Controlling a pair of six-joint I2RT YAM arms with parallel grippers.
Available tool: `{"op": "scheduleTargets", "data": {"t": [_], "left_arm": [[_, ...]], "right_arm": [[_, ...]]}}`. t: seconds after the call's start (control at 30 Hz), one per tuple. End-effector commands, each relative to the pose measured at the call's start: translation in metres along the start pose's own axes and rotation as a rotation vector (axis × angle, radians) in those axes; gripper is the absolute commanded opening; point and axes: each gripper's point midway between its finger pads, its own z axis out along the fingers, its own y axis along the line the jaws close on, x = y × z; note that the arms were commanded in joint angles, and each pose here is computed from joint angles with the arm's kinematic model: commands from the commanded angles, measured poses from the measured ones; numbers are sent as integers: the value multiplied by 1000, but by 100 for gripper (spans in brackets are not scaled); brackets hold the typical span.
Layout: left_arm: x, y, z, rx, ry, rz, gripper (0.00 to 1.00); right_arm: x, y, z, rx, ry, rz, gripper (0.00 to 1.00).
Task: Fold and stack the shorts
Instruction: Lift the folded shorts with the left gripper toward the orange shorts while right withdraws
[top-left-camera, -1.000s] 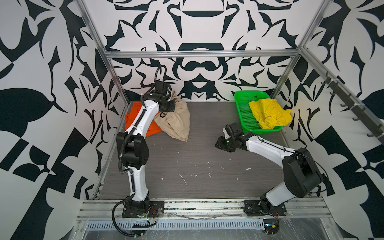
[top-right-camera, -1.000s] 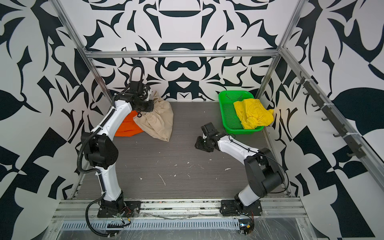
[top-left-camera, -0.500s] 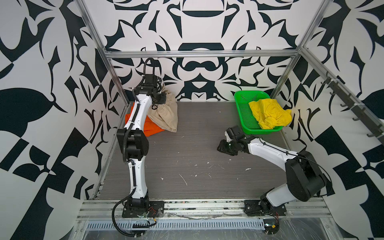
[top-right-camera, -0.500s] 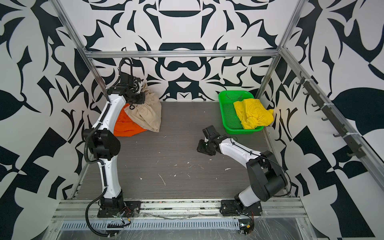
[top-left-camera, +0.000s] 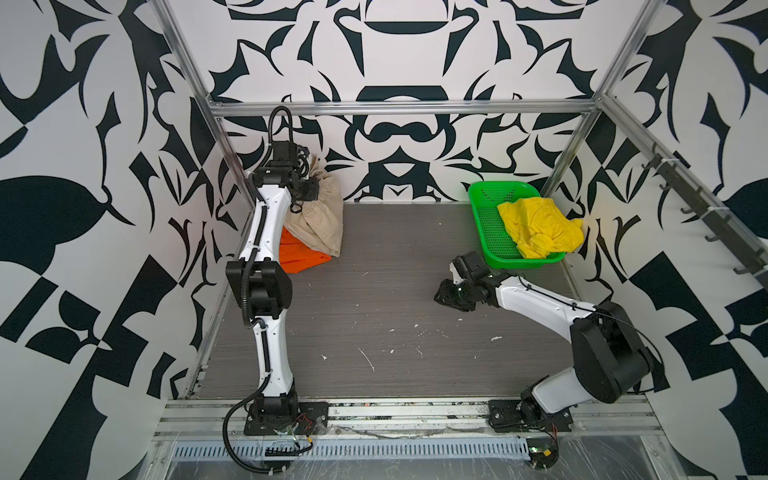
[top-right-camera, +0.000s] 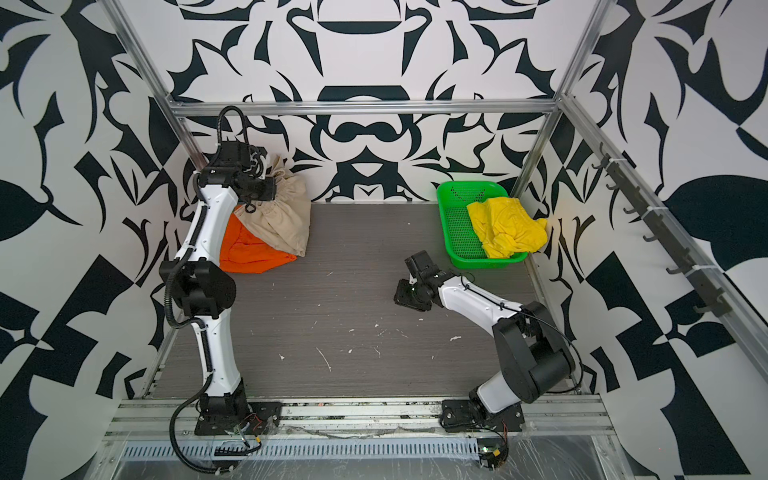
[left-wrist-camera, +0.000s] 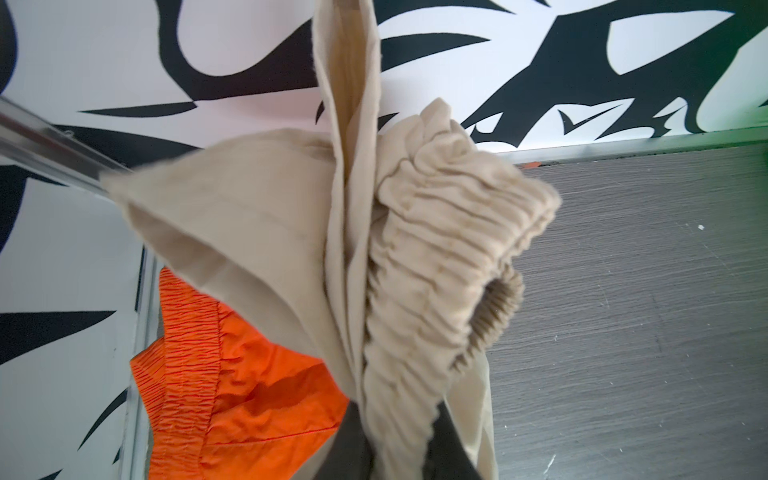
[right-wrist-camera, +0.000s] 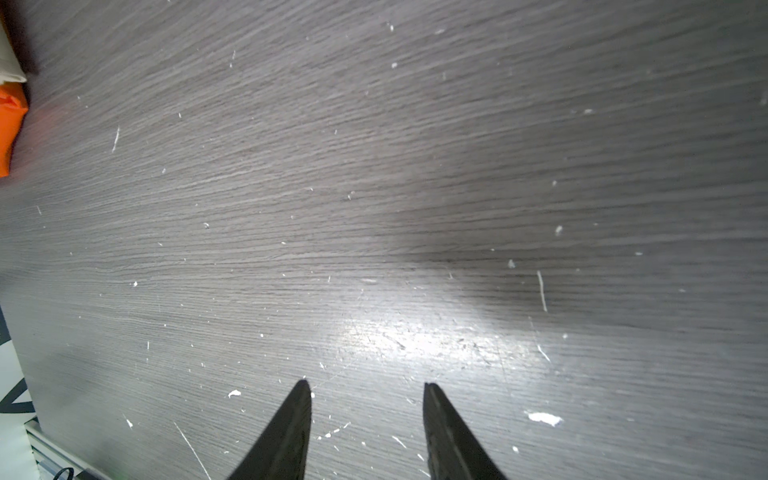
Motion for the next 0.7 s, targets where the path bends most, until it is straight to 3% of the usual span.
{"op": "scheduleTargets", "data": {"t": [0.0, 0.67], "left_arm": [[-6, 2, -9, 27, -17, -2, 2], [20, 64, -1, 42, 38, -143, 4]], "right_arm": [[1, 1, -3, 1, -1, 6, 48], [4, 0, -1, 4, 14, 13, 48]]}}
